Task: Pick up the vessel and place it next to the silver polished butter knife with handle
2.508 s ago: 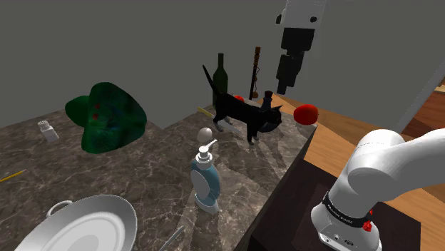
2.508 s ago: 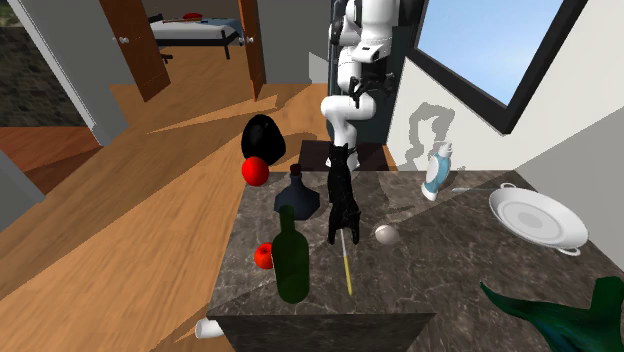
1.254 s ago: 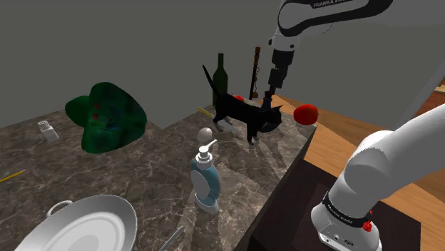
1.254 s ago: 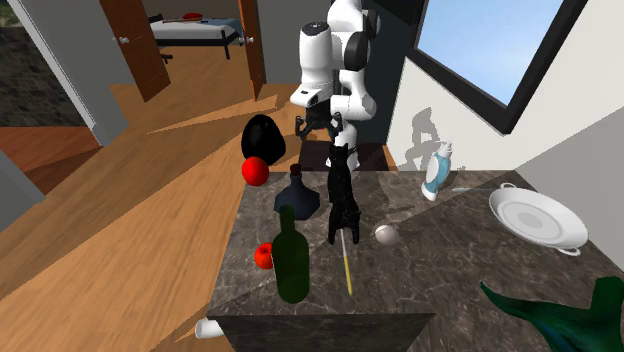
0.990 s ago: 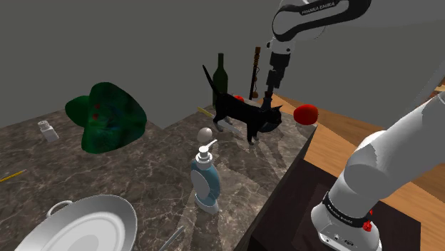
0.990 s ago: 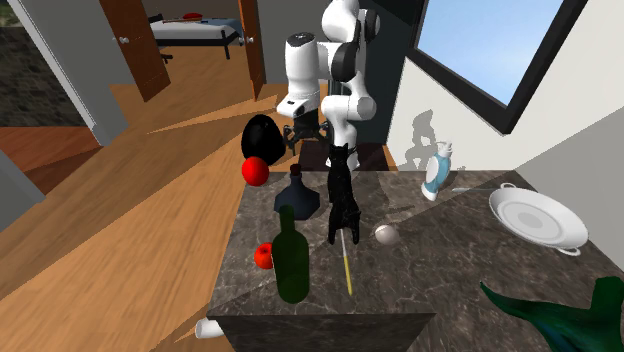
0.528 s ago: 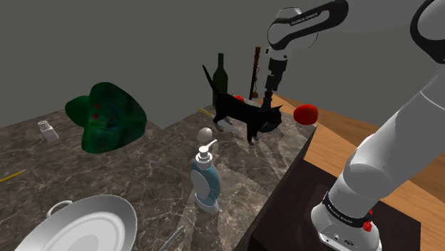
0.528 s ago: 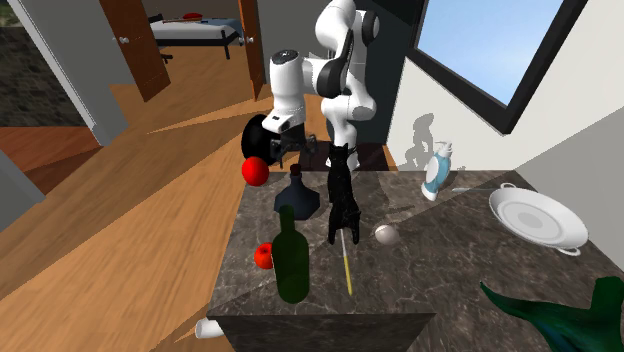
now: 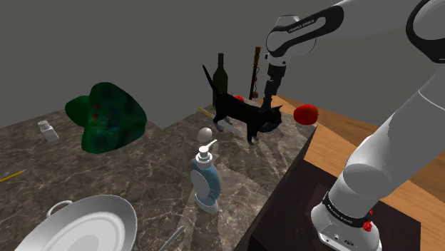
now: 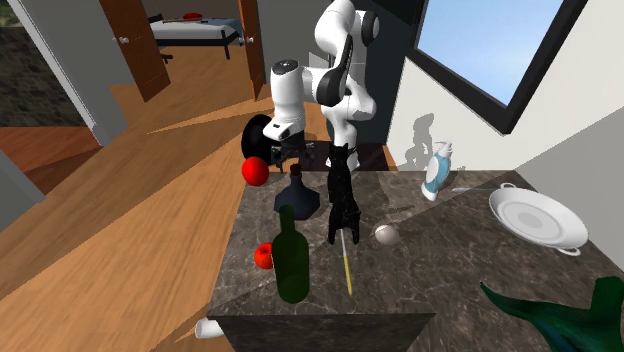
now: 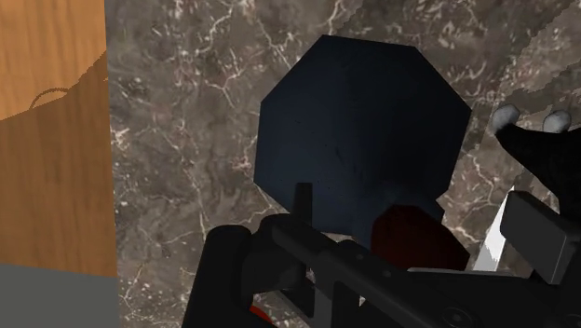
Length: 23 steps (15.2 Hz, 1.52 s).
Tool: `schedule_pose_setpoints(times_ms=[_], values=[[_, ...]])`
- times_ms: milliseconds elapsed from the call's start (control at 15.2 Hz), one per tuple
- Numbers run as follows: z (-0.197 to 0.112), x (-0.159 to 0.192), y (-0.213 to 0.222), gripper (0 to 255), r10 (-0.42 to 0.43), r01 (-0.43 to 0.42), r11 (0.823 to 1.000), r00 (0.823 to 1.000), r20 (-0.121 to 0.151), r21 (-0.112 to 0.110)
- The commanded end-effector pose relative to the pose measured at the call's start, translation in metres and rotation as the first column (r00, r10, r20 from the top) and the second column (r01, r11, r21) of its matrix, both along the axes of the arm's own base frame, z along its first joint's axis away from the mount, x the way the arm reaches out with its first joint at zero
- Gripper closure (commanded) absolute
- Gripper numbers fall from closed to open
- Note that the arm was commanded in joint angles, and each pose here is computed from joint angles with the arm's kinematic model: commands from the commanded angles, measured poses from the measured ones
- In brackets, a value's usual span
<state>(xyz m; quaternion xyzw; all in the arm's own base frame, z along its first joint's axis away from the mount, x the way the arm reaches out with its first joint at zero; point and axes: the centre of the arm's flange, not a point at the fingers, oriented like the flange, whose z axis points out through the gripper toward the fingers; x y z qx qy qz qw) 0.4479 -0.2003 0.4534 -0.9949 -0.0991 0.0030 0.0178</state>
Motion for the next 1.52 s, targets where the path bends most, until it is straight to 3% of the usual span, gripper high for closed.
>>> schedule_pose_setpoints(times_ms=[0,132,198,792,1452], values=[[0.000,0.000,0.000,0,0.000,0.000,1.000,1.000,0.000,0.000],[0.000,0.000,0.000,0,0.000,0.000,1.000,1.000,0.000,0.000],[0.000,0.000,0.000,255,0.000,0.000,1.000,1.000,0.000,0.000],[0.000,0.000,0.000,255,0.000,0.000,1.000,1.000,0.000,0.000],[0.053,0.000,0.000,255,0.000,0.000,1.000,1.000,0.000,0.000]])
